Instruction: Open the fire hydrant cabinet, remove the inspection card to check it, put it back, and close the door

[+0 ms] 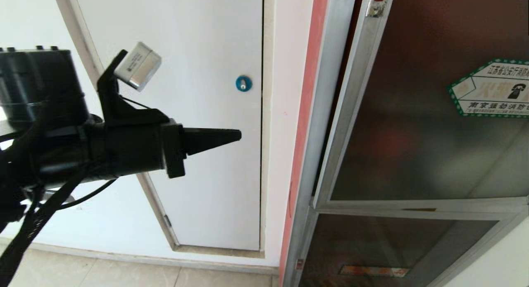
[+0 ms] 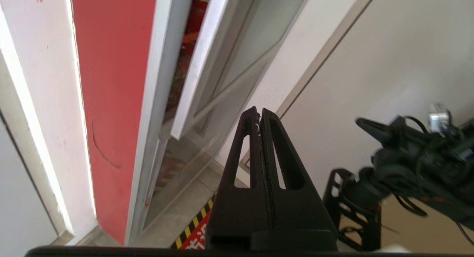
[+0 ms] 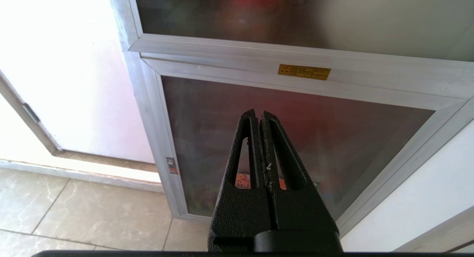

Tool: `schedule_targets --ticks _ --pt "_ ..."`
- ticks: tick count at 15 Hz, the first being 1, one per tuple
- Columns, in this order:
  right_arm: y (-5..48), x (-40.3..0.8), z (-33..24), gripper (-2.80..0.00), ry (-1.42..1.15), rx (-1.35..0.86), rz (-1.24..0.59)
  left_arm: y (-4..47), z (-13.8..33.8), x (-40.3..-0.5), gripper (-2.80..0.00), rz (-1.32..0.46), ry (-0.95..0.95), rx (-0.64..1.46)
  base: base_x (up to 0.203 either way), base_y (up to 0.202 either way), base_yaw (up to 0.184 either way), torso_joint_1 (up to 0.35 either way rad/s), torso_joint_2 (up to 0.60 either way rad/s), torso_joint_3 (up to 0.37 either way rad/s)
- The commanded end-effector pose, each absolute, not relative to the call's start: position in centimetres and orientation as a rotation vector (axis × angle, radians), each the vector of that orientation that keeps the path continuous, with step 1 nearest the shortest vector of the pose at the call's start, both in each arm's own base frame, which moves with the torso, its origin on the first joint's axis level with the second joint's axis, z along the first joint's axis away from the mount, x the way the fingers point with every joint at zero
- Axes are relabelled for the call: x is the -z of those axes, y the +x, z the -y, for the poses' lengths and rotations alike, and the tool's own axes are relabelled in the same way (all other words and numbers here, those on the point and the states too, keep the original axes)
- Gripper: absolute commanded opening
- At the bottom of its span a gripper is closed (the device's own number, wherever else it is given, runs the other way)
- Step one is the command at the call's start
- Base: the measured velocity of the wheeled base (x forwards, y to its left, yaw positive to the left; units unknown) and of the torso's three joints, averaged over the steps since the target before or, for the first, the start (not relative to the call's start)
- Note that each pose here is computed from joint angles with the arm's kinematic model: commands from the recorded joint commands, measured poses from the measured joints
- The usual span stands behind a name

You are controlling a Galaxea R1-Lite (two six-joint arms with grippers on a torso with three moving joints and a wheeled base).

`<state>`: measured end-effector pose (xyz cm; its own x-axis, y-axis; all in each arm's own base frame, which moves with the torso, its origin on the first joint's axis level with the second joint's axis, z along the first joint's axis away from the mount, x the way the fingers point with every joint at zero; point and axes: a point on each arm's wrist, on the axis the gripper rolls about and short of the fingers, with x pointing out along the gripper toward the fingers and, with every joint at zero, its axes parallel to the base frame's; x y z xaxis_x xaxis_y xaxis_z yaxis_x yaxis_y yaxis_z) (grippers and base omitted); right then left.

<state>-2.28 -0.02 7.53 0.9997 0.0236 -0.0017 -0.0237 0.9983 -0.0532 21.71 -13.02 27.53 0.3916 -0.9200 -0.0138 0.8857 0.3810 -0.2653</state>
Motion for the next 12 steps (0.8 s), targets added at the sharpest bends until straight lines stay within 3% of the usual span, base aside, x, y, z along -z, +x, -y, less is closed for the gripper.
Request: schedule_targets --ticks 1,6,12 --pt "-2.3 -7.5 0.0 -2.8 -0.054 -0.025 -0.002 24.5 15.2 -26.6 -2.8 -0.214 -0.235 1.175 0.0 0.0 0.0 0.0 0.0 0.0" --pt "-2.3 -7.5 0.0 -2.8 -0.054 -0.025 -0.002 27.5 19.7 -28.3 -2.8 -0.182 -0.275 1.226 0.0 0.0 0.0 0.0 0.0 0.0" --pt "-2.3 -7.5 0.0 -2.8 -0.054 -0.025 -0.002 30.8 22.8 -27.5 -2.8 -0.168 -0.273 1.212 0.0 0.0 0.0 0.0 0.0 0.0"
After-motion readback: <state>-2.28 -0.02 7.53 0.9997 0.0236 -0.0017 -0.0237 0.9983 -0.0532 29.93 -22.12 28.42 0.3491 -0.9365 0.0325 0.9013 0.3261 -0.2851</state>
